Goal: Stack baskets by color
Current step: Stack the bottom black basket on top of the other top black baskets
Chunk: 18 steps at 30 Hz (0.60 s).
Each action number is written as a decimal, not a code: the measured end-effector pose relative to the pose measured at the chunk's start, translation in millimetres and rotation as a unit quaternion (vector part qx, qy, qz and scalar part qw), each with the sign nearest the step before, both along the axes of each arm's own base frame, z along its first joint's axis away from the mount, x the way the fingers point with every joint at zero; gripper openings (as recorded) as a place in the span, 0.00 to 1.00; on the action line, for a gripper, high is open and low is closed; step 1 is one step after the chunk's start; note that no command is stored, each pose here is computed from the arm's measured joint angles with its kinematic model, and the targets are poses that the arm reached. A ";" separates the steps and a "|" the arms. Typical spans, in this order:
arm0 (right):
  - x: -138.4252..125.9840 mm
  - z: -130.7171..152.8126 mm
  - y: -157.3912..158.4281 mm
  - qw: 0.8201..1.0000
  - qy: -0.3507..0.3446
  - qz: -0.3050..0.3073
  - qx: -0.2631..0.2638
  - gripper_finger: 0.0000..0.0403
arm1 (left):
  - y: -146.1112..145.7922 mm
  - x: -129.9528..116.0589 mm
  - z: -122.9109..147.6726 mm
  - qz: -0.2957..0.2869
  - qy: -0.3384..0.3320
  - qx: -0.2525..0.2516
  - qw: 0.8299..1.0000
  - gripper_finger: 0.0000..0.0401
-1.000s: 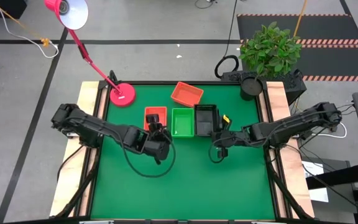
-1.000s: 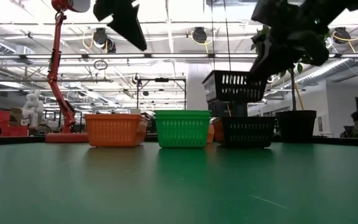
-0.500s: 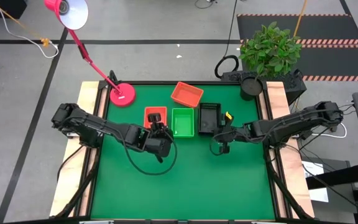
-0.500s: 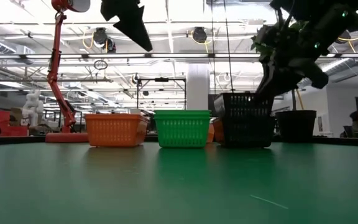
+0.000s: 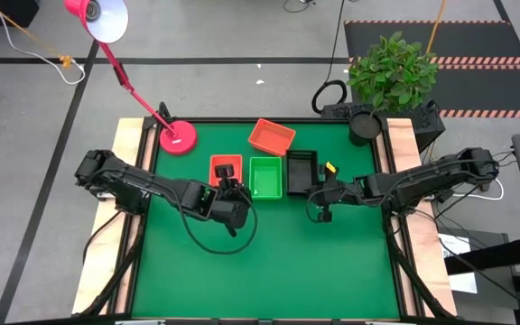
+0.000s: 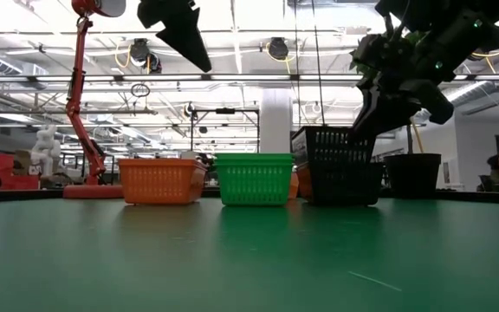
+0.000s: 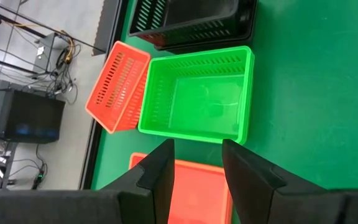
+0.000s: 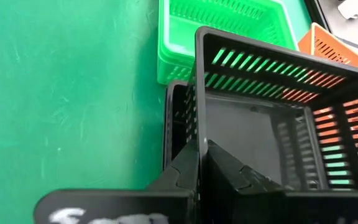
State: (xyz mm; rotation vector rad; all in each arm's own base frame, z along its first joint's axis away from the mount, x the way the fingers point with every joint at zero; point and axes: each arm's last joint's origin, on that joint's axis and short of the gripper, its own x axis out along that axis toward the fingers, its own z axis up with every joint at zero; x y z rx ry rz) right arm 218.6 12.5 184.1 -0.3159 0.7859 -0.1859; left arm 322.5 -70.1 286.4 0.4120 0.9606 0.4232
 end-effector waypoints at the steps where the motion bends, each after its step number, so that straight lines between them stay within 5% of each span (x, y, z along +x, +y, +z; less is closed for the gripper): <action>1: -0.3 -0.3 -0.1 1.000 0.002 0.000 0.000 0.03 | 0.0 0.0 0.0 0.000 0.000 0.000 1.000 0.34; 18: -1.7 -1.7 -0.2 1.000 0.010 -0.007 0.004 0.03 | -0.3 0.0 -0.2 -0.002 0.001 -0.005 1.000 0.34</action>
